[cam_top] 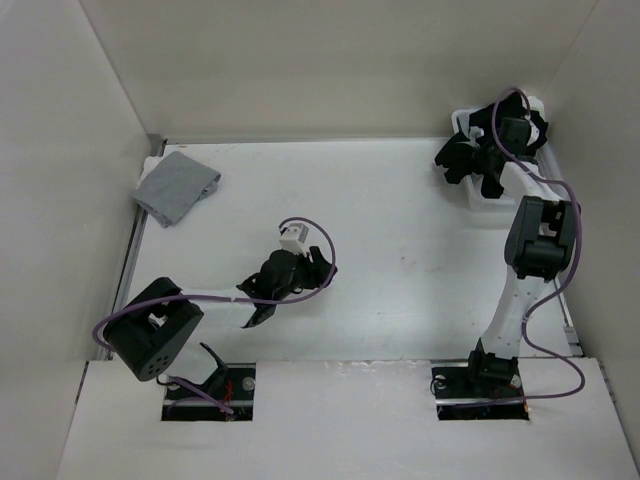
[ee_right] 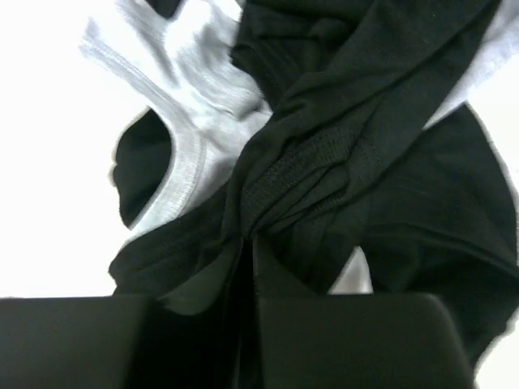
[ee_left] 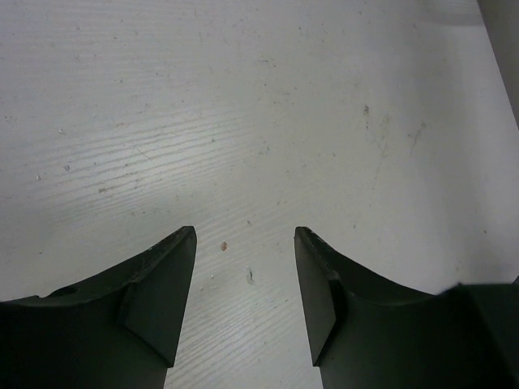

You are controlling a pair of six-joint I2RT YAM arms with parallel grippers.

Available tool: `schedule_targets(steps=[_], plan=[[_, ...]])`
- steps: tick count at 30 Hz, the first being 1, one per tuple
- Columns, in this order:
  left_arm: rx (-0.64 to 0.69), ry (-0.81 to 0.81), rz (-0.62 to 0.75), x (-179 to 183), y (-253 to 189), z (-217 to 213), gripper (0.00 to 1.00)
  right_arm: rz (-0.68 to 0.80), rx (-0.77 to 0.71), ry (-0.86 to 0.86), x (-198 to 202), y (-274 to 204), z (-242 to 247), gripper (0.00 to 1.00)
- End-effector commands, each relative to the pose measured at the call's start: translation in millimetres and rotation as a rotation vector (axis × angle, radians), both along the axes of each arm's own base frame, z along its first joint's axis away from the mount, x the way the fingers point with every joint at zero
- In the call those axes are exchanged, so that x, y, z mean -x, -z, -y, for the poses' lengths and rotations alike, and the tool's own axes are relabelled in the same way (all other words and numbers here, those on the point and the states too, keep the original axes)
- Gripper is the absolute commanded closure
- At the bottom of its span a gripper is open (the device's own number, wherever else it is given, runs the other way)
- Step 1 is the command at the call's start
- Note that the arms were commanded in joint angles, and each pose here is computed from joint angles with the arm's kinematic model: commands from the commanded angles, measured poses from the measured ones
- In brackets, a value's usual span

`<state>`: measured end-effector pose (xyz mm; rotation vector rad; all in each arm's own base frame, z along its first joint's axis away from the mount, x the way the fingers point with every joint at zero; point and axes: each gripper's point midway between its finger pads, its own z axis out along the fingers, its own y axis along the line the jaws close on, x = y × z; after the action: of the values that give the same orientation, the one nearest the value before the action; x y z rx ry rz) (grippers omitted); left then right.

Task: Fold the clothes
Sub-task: Grab the tank top from the pile, then move the tank top to the center of the board

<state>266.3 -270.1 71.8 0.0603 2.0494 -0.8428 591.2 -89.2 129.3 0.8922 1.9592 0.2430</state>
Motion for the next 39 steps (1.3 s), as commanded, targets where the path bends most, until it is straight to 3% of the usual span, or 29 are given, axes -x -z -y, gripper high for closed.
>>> schedule_targets(steps=[1,2,7,8,10,15,17,18,21,26,29,32,34,35,39], plan=[[0.069,0.017,0.061,-7,-24,11,0.5,0.179,-0.018,0.008,-16,-53,-1,1.0],[0.068,0.017,0.062,-7,-24,11,0.5,0.204,-0.006,0.018,-14,-62,0,1.0],[0.078,0.022,0.066,-7,-27,13,0.5,0.555,0.094,0.086,64,-209,-6,1.0],[0.079,0.022,0.067,-7,-27,13,0.5,0.574,0.095,0.082,69,-218,-9,1.0],[0.092,0.017,0.066,-8,-29,12,0.5,0.715,0.113,0.024,116,-280,-42,1.0],[0.113,-0.004,0.087,-11,-38,6,0.5,0.898,0.149,-0.1,207,-361,-104,1.0],[0.116,-0.016,0.093,-13,-40,2,0.5,0.955,0.13,-0.157,241,-383,-126,1.0],[0.122,-0.044,0.097,-16,-43,-6,0.51,1.035,0.082,-0.266,289,-411,-160,1.0],[0.15,-0.14,0.1,-26,-50,-32,0.51,1.131,-0.033,-0.447,354,-442,-202,1.0],[0.217,-0.312,0.075,-35,-59,-87,0.51,1.159,-0.208,-0.698,413,-462,-256,1.0],[0.253,-0.424,0.077,-37,-65,-125,0.51,1.143,-0.231,-0.779,418,-458,-284,1.0],[0.259,-0.477,0.09,-35,-69,-146,0.51,1.095,-0.192,-0.782,391,-441,-303,0.99],[0.239,-0.504,0.083,-33,-67,-156,0.51,0.98,-0.17,-0.758,336,-400,-320,0.99],[0.206,-0.546,0.047,-32,-54,-170,0.51,0.772,-0.204,-0.782,218,-306,-352,0.97],[0.169,-0.542,-0.001,-28,-38,-168,0.52,0.666,-0.201,-0.775,80,-235,-346,0.92]])
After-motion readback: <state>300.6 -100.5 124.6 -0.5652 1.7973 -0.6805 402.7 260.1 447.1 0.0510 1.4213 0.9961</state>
